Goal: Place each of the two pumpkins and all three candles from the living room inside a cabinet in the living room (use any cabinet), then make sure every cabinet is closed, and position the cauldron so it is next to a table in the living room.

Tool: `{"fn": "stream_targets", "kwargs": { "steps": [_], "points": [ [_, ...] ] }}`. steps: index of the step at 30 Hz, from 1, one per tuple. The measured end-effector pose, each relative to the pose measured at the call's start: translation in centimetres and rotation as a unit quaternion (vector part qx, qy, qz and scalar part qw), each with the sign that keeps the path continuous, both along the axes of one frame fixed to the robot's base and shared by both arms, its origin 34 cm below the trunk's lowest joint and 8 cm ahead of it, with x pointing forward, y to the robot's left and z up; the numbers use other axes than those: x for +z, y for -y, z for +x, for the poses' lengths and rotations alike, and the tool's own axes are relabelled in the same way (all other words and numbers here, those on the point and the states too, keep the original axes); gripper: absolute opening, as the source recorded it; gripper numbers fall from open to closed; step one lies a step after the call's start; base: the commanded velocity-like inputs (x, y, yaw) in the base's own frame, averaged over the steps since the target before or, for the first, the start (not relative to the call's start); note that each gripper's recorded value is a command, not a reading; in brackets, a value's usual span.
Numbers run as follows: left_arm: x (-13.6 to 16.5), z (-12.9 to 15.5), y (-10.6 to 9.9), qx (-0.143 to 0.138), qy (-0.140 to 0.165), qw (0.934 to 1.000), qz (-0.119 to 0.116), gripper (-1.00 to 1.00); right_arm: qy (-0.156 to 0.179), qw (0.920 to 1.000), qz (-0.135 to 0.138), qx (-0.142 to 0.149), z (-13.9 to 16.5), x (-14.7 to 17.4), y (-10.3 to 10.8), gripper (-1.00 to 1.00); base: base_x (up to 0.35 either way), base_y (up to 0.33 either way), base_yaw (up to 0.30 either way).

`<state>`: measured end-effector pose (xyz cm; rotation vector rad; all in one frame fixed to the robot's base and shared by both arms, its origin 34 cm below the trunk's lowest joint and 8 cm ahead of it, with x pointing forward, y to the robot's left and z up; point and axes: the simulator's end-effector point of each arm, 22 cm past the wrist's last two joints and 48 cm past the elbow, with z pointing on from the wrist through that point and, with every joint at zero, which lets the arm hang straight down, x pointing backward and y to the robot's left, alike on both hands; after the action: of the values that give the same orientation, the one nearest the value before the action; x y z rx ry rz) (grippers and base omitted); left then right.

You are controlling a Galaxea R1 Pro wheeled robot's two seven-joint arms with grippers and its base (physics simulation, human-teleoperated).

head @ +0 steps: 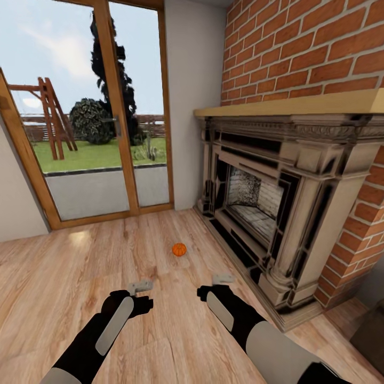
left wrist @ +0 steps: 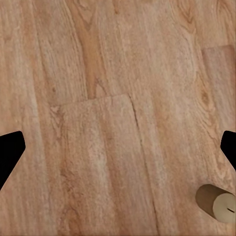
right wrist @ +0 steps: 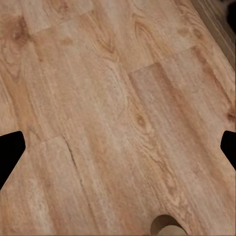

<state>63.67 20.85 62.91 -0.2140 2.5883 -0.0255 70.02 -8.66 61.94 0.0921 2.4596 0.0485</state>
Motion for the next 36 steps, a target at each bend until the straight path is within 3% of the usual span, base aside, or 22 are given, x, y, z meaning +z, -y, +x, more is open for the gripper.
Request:
{"fn": "stream_targets", "kwargs": {
  "steps": [3,6,36],
  "points": [
    [-0.6,-0.1,0.0,0.0,0.0,1.0,0.0,1.0,0.0,0.9996,0.029,-0.004,0.1,0.1,-1.2,1.0,0.0,0.0,0.0],
    [-1.1,-0.1,0.0,0.0,0.001,1.0,0.0,1.0,-0.005,0.9992,0.039,-0.007,-0.1,-0.4,-1.5,1.0,0.0,0.0,0.0],
    [-7.1,-1.1,0.1,-0.001,0.003,1.0,-0.001,1.0,0.002,0.999,0.043,-0.011,-1.0,-6.2,-1.6,1.0,0.0,0.0,0.0]
  ]
}}
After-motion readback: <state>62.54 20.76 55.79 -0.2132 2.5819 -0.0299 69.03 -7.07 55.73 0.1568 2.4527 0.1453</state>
